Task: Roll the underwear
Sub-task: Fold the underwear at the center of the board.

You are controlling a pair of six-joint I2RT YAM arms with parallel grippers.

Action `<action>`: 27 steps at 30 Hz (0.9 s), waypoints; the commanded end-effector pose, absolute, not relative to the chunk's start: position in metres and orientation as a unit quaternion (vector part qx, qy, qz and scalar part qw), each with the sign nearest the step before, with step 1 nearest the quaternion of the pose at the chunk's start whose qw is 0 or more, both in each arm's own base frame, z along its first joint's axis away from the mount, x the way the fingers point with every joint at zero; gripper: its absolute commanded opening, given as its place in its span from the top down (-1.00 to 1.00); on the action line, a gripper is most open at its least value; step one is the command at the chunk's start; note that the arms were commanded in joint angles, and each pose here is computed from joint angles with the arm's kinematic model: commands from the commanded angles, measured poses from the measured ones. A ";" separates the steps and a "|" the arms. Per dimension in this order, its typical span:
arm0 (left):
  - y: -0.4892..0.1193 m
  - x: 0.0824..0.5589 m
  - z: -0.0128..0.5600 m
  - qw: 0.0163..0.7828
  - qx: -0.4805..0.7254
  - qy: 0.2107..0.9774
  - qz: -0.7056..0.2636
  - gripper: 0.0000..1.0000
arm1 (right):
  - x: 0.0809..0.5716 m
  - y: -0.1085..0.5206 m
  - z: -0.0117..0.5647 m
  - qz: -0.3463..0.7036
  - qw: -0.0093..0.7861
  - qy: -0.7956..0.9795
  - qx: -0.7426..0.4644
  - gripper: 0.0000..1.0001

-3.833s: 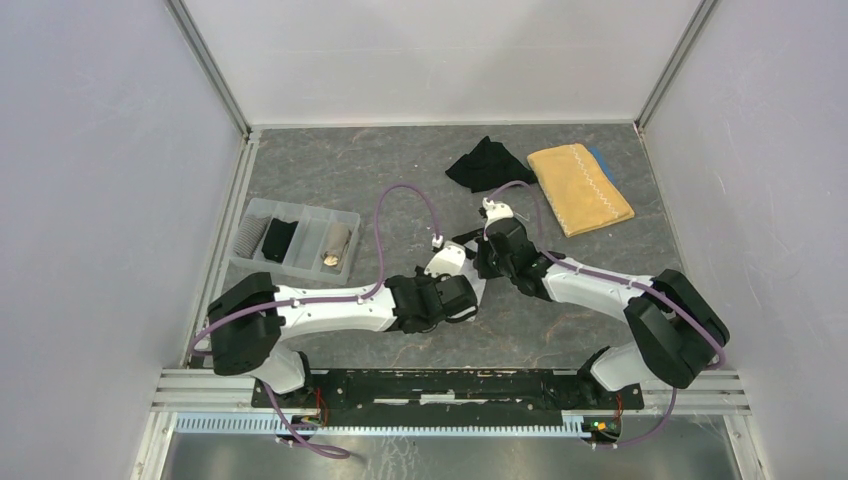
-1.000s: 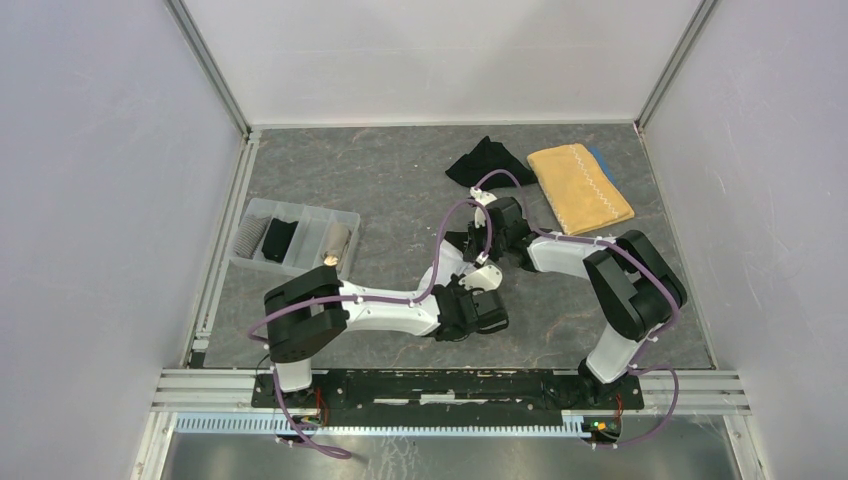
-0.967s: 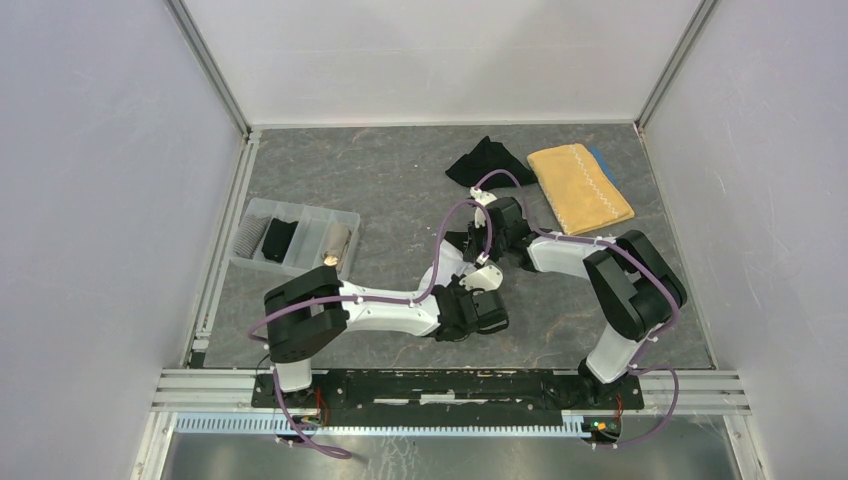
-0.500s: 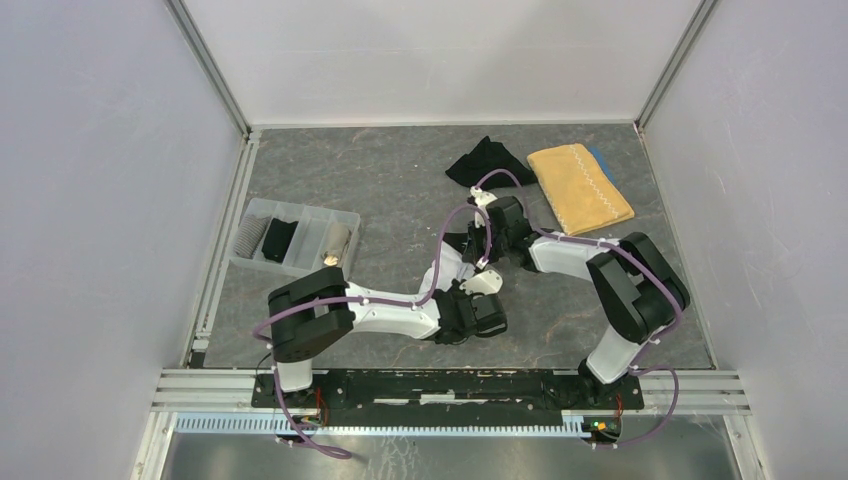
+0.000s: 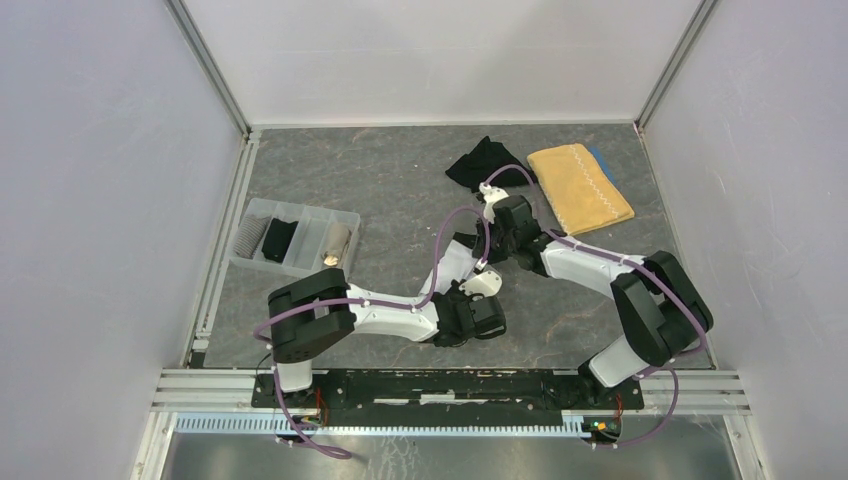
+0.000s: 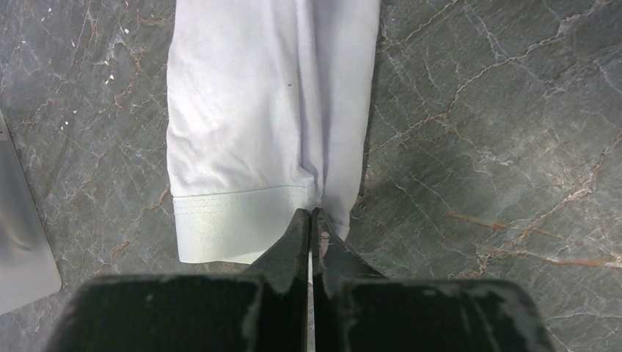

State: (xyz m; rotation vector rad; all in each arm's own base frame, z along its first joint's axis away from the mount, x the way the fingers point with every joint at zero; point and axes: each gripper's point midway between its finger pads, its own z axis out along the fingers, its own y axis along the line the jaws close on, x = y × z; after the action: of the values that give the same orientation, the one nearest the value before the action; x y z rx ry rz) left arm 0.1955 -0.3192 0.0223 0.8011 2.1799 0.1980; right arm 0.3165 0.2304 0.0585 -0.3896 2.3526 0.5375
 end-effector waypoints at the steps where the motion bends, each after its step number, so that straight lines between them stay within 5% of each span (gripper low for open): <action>1: -0.302 0.177 -0.014 0.335 0.349 0.871 0.089 0.96 | 0.313 0.208 0.049 0.159 0.341 0.917 -0.135 1.00; 14: -0.304 0.177 -0.017 0.332 0.349 0.872 0.087 0.96 | 0.302 0.191 0.019 0.120 0.313 0.933 -0.131 1.00; 27: -0.304 0.176 -0.017 0.331 0.348 0.873 0.087 0.96 | 0.310 0.184 0.050 0.106 0.350 0.922 -0.125 0.38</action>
State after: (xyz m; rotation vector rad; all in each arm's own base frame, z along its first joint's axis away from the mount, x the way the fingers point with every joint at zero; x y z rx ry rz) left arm 0.1967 -0.3207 0.0219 0.7929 2.1740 0.1930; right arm 0.2993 0.1919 0.0281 -0.3430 2.4551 0.3300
